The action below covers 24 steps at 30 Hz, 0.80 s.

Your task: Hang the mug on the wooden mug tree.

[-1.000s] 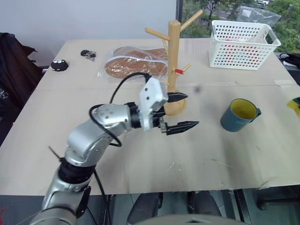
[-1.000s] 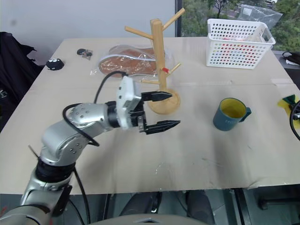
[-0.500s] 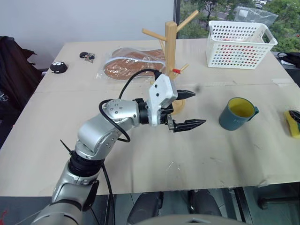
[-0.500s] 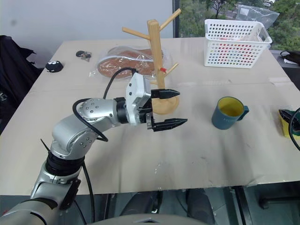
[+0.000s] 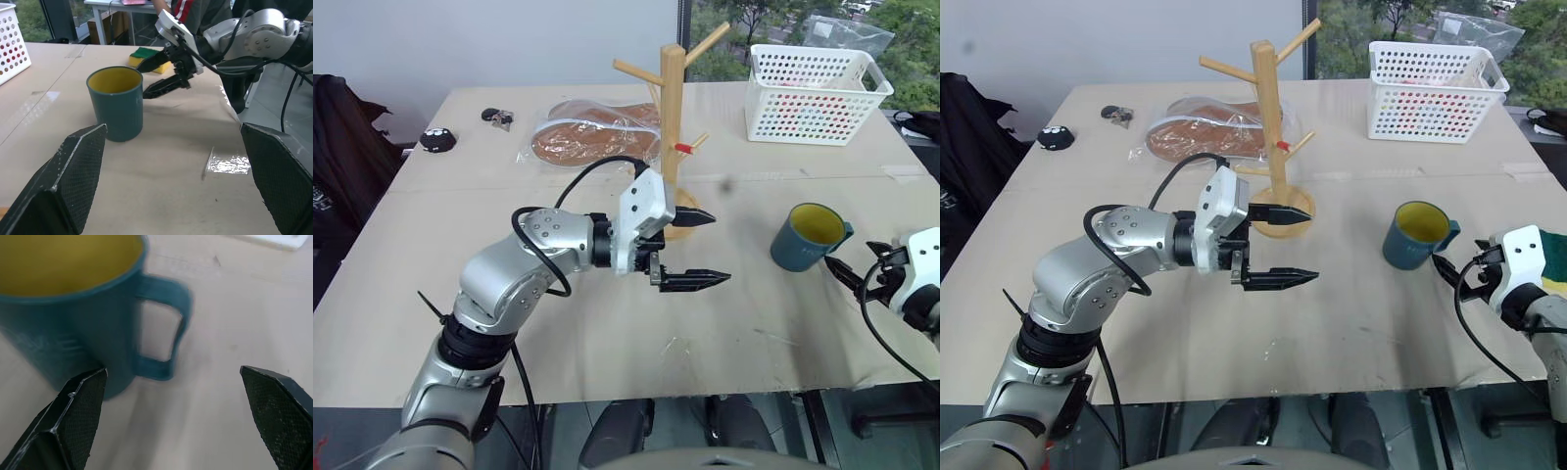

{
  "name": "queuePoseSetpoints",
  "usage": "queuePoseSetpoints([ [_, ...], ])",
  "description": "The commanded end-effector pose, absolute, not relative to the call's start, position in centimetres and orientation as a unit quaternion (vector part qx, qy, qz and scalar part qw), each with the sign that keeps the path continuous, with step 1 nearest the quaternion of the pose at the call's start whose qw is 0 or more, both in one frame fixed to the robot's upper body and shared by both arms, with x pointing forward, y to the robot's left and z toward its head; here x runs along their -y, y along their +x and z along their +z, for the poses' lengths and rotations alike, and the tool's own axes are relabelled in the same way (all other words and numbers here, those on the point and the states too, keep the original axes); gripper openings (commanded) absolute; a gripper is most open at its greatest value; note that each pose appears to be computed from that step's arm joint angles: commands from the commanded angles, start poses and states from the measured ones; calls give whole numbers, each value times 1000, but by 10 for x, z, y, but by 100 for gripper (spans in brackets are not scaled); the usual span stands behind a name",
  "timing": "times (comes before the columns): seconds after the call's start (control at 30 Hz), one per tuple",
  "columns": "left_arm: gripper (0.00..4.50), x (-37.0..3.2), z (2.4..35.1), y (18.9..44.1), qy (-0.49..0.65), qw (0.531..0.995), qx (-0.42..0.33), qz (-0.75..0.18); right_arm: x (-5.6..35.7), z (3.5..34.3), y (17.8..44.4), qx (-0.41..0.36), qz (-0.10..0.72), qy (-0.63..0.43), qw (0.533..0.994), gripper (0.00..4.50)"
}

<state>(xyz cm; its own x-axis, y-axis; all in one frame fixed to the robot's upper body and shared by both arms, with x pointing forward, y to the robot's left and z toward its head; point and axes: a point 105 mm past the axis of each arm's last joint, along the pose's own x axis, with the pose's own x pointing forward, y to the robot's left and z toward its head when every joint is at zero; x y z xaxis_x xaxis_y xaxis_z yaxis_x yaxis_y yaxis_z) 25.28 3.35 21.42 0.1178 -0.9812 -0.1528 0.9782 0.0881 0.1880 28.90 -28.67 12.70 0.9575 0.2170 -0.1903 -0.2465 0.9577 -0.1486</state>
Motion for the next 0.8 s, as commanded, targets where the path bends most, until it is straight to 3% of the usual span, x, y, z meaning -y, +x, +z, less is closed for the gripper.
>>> queuePoseSetpoints([
  [0.03, 450, -34, 224, 249, 135, 736, 32, -663, 296, 136, 301, -45, 97, -93, 990, 440],
  [0.47, 450, -35, 225, 251, 138, 741, 38, -656, 284, 115, 328, -28, 181, -35, 982, 440],
  [0.6, 450, -37, 224, 251, 137, 745, 36, -652, 282, 116, 334, -11, 194, -21, 981, 269],
  [0.67, 450, -38, 223, 251, 136, 747, 36, -649, 280, 116, 334, -6, 203, -18, 979, 154],
  [0.73, 450, -39, 222, 251, 136, 749, 35, -647, 278, 118, 335, -1, 213, -18, 977, 105],
  [0.8, 450, -39, 222, 252, 134, 752, 36, -644, 277, 119, 335, 3, 218, -19, 976, 5],
])
